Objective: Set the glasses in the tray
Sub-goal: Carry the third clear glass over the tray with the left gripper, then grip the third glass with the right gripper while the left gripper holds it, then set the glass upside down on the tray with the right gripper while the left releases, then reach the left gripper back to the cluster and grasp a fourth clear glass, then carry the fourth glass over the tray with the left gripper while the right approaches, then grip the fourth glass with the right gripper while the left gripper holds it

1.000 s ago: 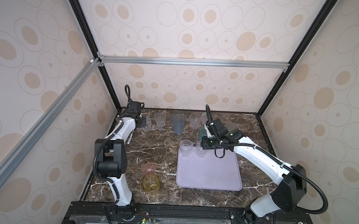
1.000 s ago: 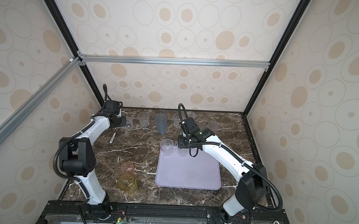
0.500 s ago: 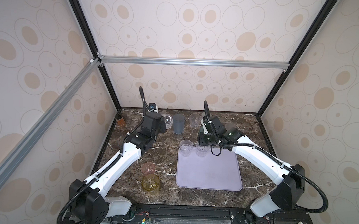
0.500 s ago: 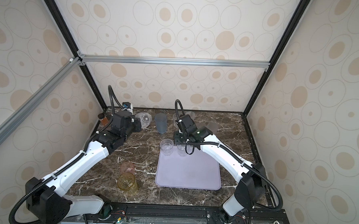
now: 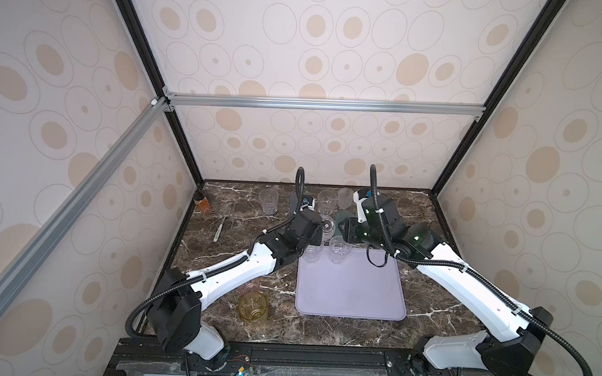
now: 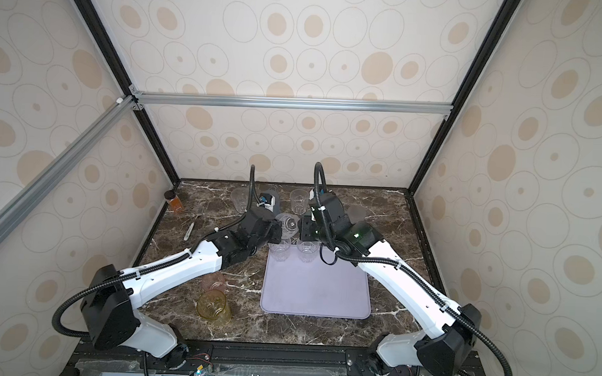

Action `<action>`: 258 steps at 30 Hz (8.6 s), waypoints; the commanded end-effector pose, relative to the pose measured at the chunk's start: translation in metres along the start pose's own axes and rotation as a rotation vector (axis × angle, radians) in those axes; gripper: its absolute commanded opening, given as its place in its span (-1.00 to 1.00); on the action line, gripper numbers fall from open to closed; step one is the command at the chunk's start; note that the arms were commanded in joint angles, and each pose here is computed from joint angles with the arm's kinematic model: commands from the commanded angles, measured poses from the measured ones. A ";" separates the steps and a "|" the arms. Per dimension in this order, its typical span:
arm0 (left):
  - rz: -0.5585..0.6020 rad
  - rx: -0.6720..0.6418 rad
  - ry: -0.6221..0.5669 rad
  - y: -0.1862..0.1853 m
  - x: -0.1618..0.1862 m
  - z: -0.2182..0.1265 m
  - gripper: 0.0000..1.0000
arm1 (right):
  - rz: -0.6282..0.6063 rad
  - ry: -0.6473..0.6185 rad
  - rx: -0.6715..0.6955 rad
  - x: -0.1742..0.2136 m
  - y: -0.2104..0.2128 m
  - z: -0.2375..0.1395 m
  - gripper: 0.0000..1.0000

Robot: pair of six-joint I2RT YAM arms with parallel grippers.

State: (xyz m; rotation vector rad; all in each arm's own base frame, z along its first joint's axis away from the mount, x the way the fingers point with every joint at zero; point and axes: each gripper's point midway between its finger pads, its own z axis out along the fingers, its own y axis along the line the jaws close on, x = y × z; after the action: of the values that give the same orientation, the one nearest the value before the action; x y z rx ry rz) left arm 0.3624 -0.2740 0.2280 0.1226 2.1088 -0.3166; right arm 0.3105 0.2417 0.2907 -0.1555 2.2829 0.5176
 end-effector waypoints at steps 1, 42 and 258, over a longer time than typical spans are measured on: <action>-0.081 0.068 -0.079 -0.024 -0.033 -0.007 -1.00 | -0.003 0.020 0.019 0.006 -0.001 0.005 -0.16; -0.017 0.340 -0.194 -0.093 -0.050 -0.035 0.00 | -0.059 0.142 0.493 0.009 -0.142 0.006 -1.00; -0.040 0.392 -0.069 -0.139 -0.055 -0.008 -0.28 | -0.188 0.061 0.561 -0.012 -0.119 0.011 -1.00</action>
State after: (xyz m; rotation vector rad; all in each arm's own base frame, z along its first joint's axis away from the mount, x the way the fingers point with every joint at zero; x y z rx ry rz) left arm 0.3648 -0.3976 0.2544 0.3009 2.0824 -0.6567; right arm 0.3578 0.1449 0.2412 -0.1264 2.3707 -0.2381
